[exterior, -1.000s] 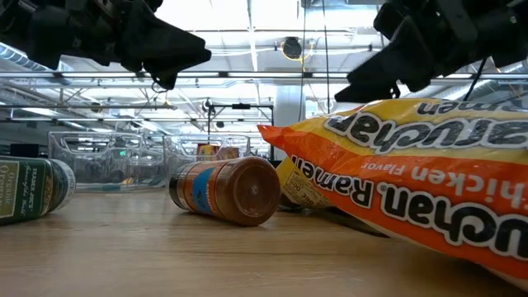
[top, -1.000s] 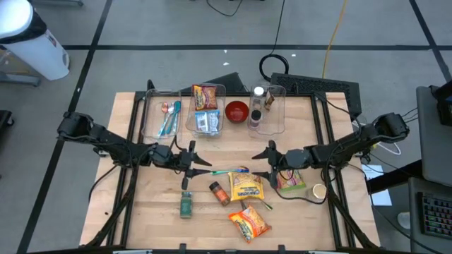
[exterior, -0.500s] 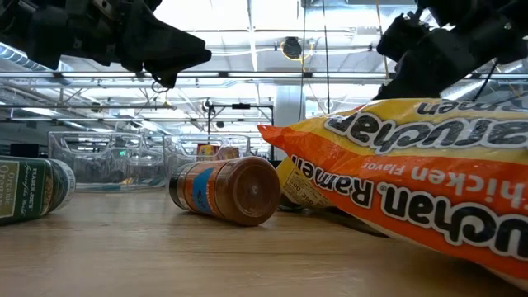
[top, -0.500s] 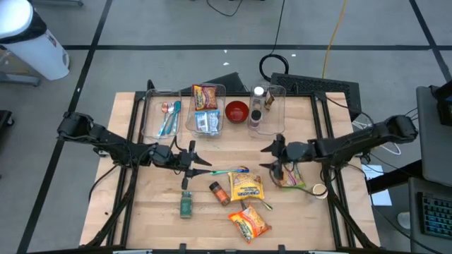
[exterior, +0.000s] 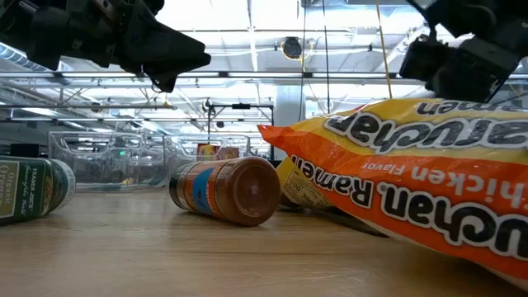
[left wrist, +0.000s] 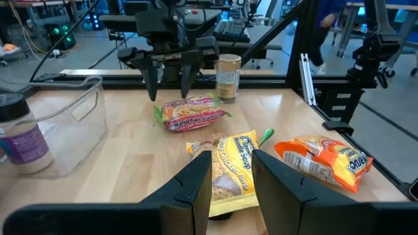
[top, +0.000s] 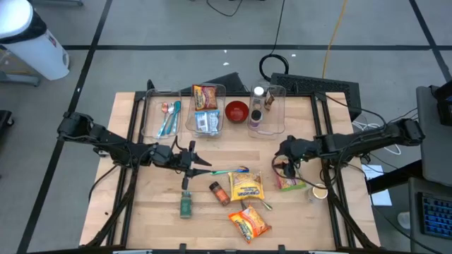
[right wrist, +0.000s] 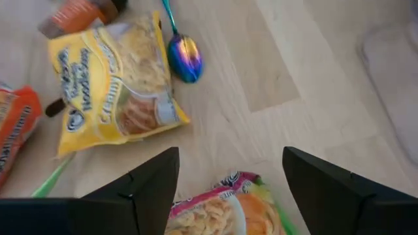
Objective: Pick & Place Food Item
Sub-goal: Put the green noodle pack into the middle transparent bin
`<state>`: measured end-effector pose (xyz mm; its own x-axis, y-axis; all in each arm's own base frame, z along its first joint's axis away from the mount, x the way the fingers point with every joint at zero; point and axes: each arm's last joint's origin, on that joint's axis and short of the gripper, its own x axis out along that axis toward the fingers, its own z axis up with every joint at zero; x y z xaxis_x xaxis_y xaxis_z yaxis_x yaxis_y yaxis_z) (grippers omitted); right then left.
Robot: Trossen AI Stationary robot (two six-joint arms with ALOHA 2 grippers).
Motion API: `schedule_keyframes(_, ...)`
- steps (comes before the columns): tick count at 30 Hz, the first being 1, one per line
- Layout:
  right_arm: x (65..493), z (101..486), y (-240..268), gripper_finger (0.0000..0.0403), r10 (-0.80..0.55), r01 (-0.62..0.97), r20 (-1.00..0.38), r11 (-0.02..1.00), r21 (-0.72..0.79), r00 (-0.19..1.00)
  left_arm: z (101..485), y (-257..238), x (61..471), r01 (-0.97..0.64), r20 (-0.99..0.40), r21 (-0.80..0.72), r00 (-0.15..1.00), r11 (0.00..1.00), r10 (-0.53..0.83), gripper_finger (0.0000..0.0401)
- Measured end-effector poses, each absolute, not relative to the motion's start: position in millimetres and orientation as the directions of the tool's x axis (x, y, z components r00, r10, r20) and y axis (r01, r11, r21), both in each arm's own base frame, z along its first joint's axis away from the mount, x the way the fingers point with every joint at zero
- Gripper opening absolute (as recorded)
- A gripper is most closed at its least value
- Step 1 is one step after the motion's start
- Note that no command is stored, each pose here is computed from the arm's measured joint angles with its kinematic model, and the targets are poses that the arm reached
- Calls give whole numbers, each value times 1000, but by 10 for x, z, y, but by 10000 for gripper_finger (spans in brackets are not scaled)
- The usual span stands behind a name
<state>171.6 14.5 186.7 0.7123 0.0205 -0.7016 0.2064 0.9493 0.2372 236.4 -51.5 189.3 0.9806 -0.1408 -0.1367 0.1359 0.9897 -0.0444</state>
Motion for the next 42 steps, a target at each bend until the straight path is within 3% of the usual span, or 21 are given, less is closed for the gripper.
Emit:
schedule_keyframes(11, 1926, 1985, 309, 251, 139, 36, -668, 970, 241, 731, 1890, -488, 2366, 53, -139, -27, 989, 998, -57, 115)
schedule_keyframes(18, 2109, 2313, 664, 251, 88, -50, -697, 996, 74, 712, 1891, -482, 2367, 36, -138, -2, 990, 999, -36, 115)
schedule_keyframes(27, 2292, 2491, 1303, 251, -169, -39, -849, 975, -217, 501, 1891, -482, 2367, 36, -138, -2, 990, 999, -36, 115)
schedule_keyframes(34, 2432, 2356, 1654, 251, -249, -1, -913, 965, -263, 322, 1892, -482, 2367, 35, -137, -7, 990, 999, -36, 115)
schedule_keyframes(42, 2335, 2187, 1858, 251, -247, 121, -954, 966, -229, 167, 1892, -482, 2367, 36, -137, -7, 990, 999, -36, 115)
